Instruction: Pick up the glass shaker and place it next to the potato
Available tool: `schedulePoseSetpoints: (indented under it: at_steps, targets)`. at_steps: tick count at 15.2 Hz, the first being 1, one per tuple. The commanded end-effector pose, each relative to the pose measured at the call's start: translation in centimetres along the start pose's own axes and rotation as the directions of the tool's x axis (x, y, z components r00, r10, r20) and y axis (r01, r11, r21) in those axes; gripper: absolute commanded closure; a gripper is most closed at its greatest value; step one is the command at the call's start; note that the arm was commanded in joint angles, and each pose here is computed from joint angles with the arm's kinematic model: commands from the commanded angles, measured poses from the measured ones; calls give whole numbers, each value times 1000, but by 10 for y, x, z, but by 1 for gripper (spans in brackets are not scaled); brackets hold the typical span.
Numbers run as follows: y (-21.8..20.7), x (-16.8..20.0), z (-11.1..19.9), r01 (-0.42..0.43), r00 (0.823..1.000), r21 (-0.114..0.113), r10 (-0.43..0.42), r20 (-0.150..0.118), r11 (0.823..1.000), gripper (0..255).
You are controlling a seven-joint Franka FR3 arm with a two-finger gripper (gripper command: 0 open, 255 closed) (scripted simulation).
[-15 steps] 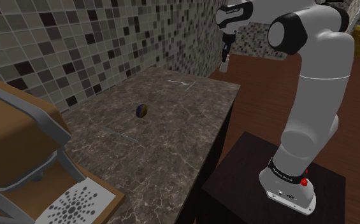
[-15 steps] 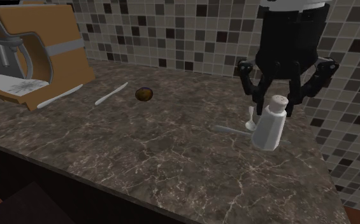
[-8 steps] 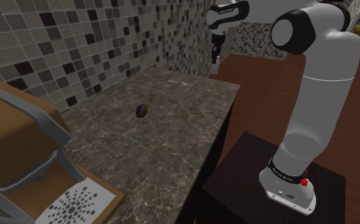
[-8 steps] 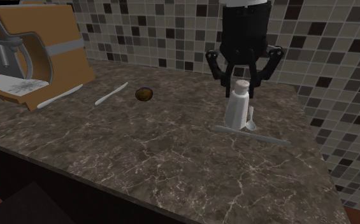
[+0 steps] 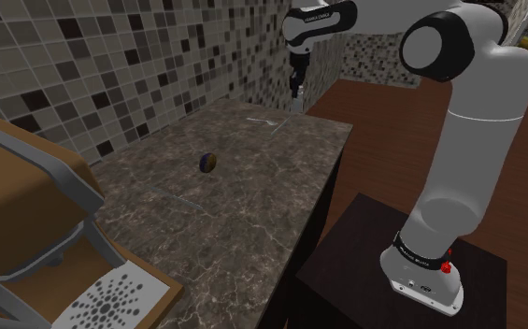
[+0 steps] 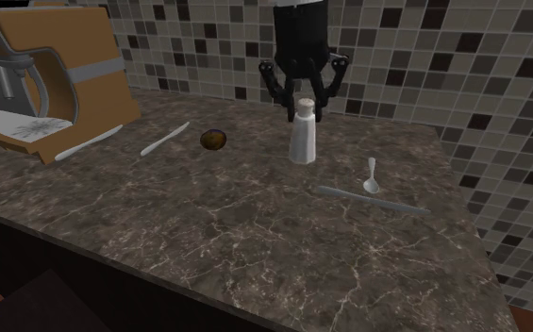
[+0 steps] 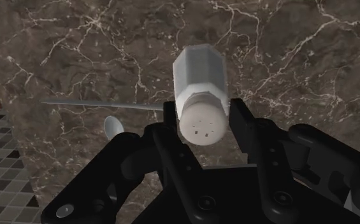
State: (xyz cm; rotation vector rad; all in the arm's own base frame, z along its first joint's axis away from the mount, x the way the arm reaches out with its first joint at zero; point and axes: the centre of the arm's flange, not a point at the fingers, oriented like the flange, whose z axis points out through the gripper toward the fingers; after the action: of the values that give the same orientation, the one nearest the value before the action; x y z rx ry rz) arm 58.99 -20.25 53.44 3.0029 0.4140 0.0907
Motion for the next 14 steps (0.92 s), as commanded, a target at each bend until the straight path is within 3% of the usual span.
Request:
schedulePoseSetpoints:
  at_steps: [1, 14]
  targets:
    - [-25, 13, -4, -1, 1000, 0, 1, 0, 1000, 255]
    - [-166, 111, -16, -1, 1000, 0, 1, 0, 1000, 255]
